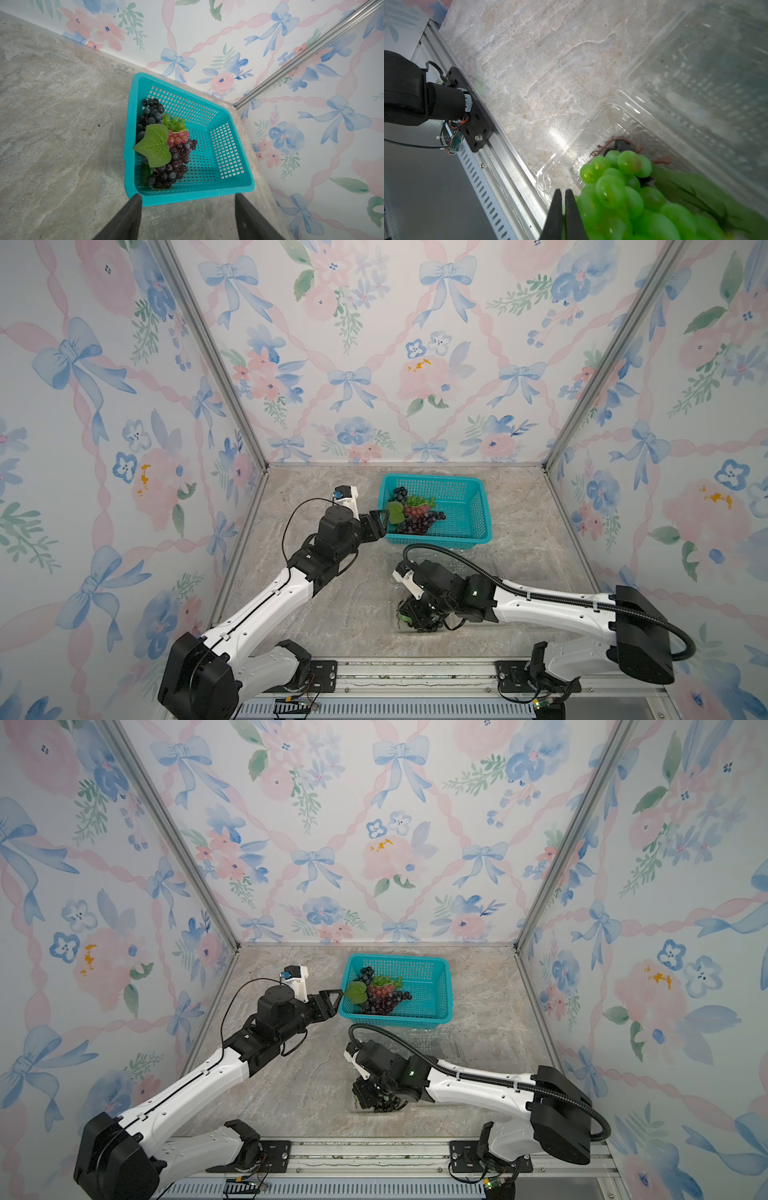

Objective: Pack grapes into containers
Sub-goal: Place the grape into the packing box, then close the packing box at the center of the board.

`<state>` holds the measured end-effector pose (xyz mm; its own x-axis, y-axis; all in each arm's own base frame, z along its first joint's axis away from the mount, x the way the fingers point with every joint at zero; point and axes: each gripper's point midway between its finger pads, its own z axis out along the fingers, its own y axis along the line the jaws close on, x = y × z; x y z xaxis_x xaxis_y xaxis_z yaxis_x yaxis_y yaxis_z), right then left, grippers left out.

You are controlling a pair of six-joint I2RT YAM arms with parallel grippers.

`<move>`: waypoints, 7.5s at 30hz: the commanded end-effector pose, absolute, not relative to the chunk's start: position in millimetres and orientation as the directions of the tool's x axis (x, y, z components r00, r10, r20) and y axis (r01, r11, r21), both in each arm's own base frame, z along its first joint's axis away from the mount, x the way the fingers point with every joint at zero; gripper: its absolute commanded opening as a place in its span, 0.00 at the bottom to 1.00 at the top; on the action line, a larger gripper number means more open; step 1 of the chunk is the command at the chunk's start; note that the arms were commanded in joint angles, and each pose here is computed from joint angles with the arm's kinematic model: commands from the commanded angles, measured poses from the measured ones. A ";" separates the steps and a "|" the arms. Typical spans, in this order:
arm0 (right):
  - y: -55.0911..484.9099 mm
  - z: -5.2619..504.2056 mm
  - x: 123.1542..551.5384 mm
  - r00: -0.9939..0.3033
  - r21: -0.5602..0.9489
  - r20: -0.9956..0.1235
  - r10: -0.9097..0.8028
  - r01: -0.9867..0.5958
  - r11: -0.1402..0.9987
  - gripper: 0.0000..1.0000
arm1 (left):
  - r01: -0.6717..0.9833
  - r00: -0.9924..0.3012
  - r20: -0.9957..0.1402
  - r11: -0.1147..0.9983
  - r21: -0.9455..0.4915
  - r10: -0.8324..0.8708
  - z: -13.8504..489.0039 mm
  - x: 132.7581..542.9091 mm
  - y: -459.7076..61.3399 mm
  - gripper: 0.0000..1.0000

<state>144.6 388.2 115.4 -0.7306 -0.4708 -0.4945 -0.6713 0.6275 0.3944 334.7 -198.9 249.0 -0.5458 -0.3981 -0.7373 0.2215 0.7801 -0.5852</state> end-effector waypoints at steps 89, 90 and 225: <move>374.0 113.3 179.5 -0.838 0.447 -0.459 -0.297 -0.506 0.738 0.52 | 0.096 -0.634 -0.708 0.876 -0.472 -0.312 162.0 319.4 -157.1 0.71; 370.9 117.1 180.2 -0.840 0.453 -0.460 -0.288 -0.501 0.737 0.52 | 0.091 -0.640 -0.702 0.876 -0.473 -0.313 158.4 317.5 -156.4 0.71; 293.1 150.4 310.1 -0.839 0.616 -0.543 0.044 -0.362 0.699 0.83 | 0.358 -0.666 -0.666 0.639 -0.681 -0.337 203.3 340.8 -270.8 0.75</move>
<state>315.3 292.0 143.8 -0.8342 0.0904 -0.5441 -0.3216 0.7216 0.6131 335.0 -266.8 178.0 -0.7053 -0.3326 -0.6260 0.3024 0.6576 -0.6900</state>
